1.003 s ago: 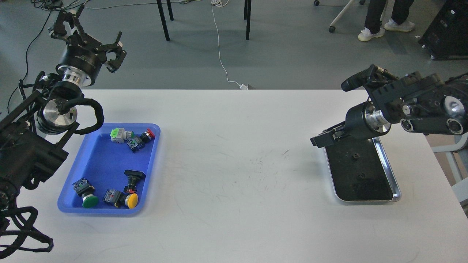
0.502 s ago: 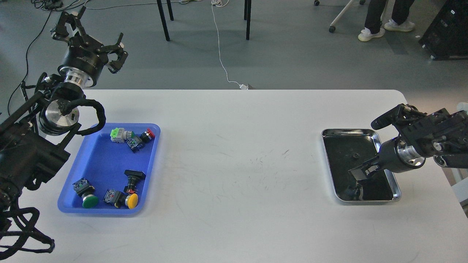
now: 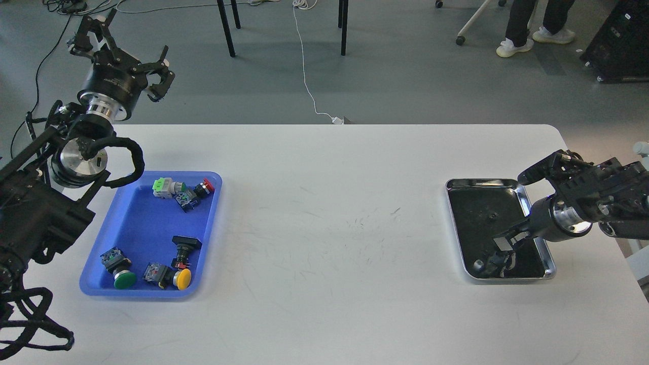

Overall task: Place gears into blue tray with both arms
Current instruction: 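Lower the right gripper into the metal tray and grasp the small black gear, then carry the black gear with the right gripper to the table center and release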

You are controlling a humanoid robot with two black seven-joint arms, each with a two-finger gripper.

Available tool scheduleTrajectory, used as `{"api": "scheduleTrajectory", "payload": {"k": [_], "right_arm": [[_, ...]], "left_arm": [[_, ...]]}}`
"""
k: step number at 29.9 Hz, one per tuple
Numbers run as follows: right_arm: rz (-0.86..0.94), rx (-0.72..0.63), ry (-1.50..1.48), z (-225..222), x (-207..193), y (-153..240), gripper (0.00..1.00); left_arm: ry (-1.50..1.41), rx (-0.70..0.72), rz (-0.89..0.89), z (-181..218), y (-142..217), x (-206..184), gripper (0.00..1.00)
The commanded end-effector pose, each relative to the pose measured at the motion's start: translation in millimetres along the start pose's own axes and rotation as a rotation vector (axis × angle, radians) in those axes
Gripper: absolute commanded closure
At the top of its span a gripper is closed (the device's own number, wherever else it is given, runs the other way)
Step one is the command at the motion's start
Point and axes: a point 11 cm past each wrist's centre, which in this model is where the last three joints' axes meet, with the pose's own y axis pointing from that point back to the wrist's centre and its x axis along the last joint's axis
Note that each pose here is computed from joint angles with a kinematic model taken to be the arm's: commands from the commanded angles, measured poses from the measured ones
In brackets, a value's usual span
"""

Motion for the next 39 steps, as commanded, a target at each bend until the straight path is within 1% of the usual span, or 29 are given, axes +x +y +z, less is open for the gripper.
{"api": "scheduleTrajectory", "payload": {"k": [1, 4, 8, 14, 18, 20, 23, 27, 30, 33, 37, 39], "right_arm": [[-0.001, -0.007, 0.0, 3.2, -5.4, -5.6, 0.46], [0.0, -0.001, -0.003, 1.4, -6.7, -7.0, 0.49], [0.001, 0.014, -0.012, -2.6, -8.8, -10.8, 0.6], [0.004, 0.027, -0.018, -6.3, -9.8, -14.3, 0.65], [0.001, 0.029, -0.018, -6.9, -10.7, -14.8, 0.74], [0.0, 0.032, -0.023, -6.9, -12.5, -14.4, 0.75], [0.0, 0.03, -0.027, -5.5, -13.3, -13.7, 0.8], [0.006, 0.036, -0.026, -6.1, -11.2, -11.7, 0.81], [0.033, 0.039, -0.02, -7.4, 0.8, -5.9, 0.82], [0.1, 0.059, -0.007, -16.3, 30.0, 7.4, 0.82], [0.195, 0.119, 0.041, -45.9, 74.6, 30.1, 0.82], [0.254, 0.168, 0.076, -69.2, 95.4, 33.1, 0.82]], "left_arm": [[0.0, -0.002, 0.002, 0.3, -0.1, 0.1, 0.02], [-0.001, 0.0, 0.004, 0.5, 0.5, 1.0, 0.02], [-0.002, 0.002, 0.002, 0.5, 0.1, 0.7, 0.02], [-0.006, 0.001, -0.003, 1.9, -1.0, -1.0, 0.02], [-0.007, 0.001, -0.002, 2.2, -0.5, 0.0, 0.02], [-0.011, -0.001, 0.0, 4.3, -0.3, 0.9, 0.02], [-0.019, -0.005, 0.002, 8.7, 0.8, 3.3, 0.02], [-0.021, -0.005, 0.001, 9.9, 1.0, 3.8, 0.02], [-0.023, -0.008, 0.002, 11.2, 0.7, 3.7, 0.02], [-0.033, -0.012, 0.006, 16.5, 1.4, 6.1, 0.02], [-0.037, -0.016, 0.005, 19.7, 1.4, 6.5, 0.02], [-0.037, -0.016, 0.006, 19.4, 0.9, 6.0, 0.02]]}}
